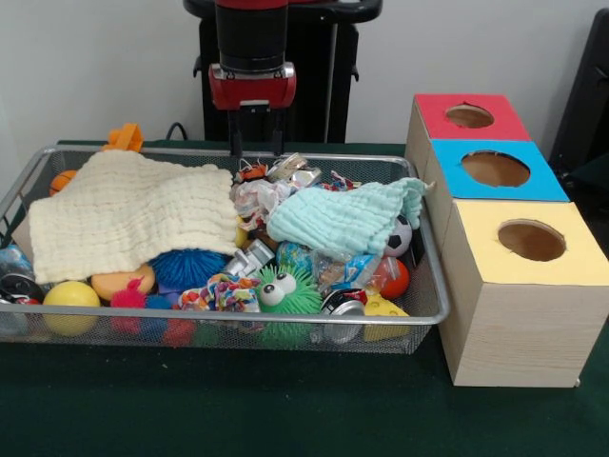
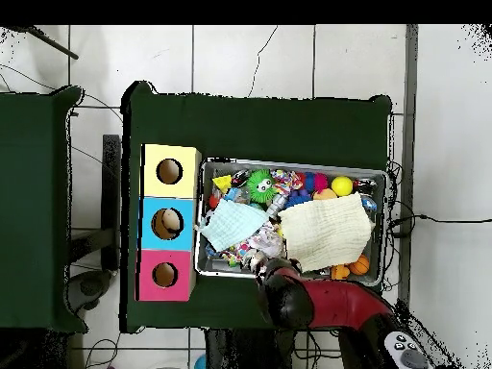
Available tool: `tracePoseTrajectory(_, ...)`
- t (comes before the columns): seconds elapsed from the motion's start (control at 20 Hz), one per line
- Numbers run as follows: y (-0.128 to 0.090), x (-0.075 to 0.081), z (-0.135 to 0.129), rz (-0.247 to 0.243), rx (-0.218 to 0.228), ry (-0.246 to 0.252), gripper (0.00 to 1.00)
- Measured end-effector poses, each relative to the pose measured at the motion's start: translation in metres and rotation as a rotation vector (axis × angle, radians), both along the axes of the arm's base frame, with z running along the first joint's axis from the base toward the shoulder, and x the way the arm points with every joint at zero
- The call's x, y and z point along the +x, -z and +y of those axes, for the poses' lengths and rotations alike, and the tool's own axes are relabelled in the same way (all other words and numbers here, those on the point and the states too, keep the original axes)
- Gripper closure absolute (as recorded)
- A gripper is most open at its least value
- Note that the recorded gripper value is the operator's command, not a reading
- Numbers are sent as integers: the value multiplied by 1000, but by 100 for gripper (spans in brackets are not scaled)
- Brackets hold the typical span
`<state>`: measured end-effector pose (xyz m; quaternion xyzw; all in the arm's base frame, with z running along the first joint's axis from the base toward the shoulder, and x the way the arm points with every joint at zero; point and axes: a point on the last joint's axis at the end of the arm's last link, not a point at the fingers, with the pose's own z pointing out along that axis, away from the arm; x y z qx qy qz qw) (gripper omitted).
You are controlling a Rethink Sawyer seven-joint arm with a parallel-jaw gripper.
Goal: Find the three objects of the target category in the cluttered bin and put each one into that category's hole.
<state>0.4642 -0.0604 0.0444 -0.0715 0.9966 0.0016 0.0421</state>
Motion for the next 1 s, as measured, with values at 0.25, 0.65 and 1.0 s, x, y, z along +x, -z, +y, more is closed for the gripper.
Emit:
tracePoseTrajectory(0.25, 0, -3, 3, 5, 3, -4, 0)
tracePoseTrajectory(0.65, 0, -2, 8, 5, 3, -14, 0)
tracePoseTrajectory(1.0, 0, -2, 8, 5, 3, -14, 0)
